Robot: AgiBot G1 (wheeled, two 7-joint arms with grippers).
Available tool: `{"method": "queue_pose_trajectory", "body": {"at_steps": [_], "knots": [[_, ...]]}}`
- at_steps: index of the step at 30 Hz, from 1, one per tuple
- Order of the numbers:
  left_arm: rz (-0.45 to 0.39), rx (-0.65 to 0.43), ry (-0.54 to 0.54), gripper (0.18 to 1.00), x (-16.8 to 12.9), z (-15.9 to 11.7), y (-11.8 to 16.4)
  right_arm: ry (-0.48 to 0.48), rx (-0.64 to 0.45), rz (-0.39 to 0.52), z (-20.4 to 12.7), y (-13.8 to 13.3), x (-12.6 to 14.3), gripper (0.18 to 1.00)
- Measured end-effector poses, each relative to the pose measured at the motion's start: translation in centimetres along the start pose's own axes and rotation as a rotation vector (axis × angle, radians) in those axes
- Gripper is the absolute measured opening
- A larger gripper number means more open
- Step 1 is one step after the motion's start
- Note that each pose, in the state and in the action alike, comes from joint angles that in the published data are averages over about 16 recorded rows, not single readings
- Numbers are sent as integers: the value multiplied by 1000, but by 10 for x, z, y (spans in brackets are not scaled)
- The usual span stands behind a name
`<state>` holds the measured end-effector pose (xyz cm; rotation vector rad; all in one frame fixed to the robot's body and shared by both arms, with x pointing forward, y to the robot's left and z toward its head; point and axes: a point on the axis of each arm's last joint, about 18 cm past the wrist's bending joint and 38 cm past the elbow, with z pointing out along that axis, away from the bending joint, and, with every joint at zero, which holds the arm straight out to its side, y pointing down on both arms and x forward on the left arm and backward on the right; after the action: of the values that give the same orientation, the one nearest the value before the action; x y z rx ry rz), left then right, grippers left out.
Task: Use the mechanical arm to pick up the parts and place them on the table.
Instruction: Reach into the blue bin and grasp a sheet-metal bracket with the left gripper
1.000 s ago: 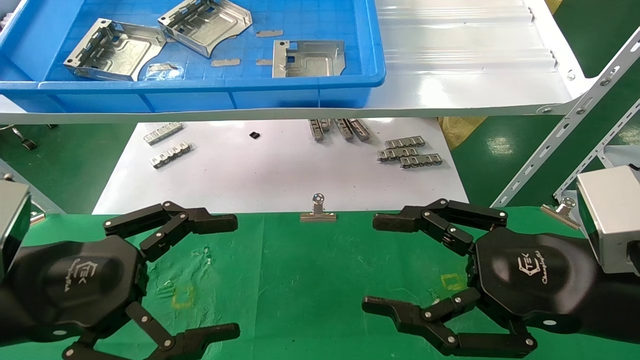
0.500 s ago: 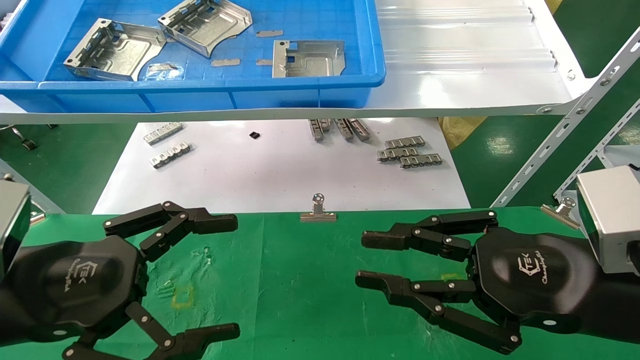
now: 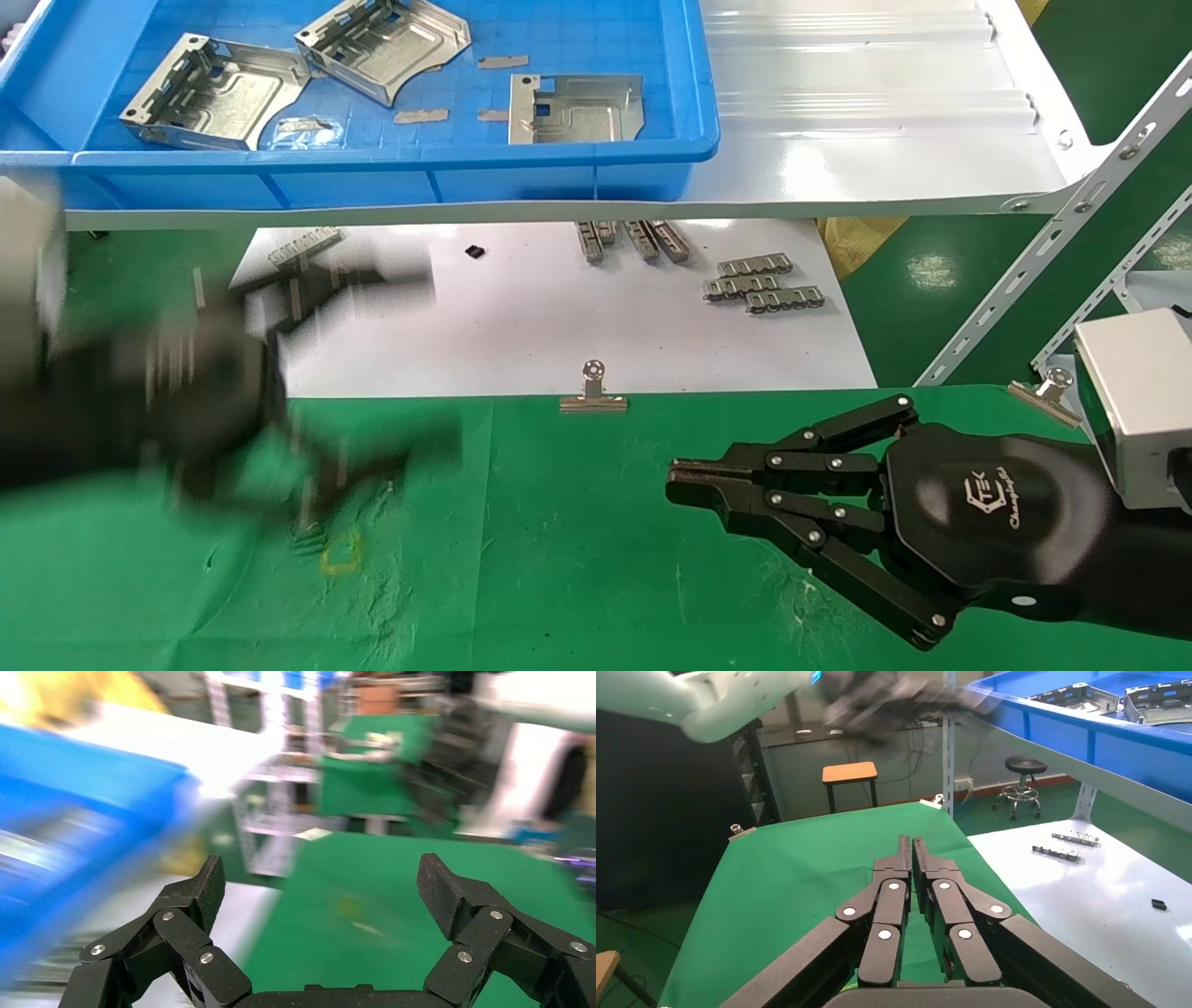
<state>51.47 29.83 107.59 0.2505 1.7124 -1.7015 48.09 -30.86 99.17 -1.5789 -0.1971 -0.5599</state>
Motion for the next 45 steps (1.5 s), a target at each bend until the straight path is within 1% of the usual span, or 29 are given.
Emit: {"method": "queue_pose_trajectory", "body": {"at_steps": [4, 9, 13, 18, 24, 30, 36, 41, 45], "knots": [[27, 9, -116, 1001, -53, 18, -24, 0, 0, 0, 0, 0, 0, 222], [17, -8, -266, 1001, -118, 45, -50, 0, 0, 0, 0, 0, 0, 201], [-16, -58, -375, 1001, -159, 67, -54, 0, 0, 0, 0, 0, 0, 195], [-43, -141, -496, 1001, -193, 86, -47, 0, 0, 0, 0, 0, 0, 194], [-38, -222, -611, 1000, -215, 94, -35, 0, 0, 0, 0, 0, 0, 210], [-33, -272, -683, 986, -225, 89, -23, 0, 0, 0, 0, 0, 0, 251], [-38, -304, -720, 947, -230, 82, -15, 0, 0, 0, 0, 0, 0, 330], [-37, -330, -730, 892, -230, 76, -10, 0, 0, 0, 0, 0, 0, 427], [-29, -353, -734, 820, -231, 72, -7, 0, 0, 0, 0, 0, 0, 521]]}}
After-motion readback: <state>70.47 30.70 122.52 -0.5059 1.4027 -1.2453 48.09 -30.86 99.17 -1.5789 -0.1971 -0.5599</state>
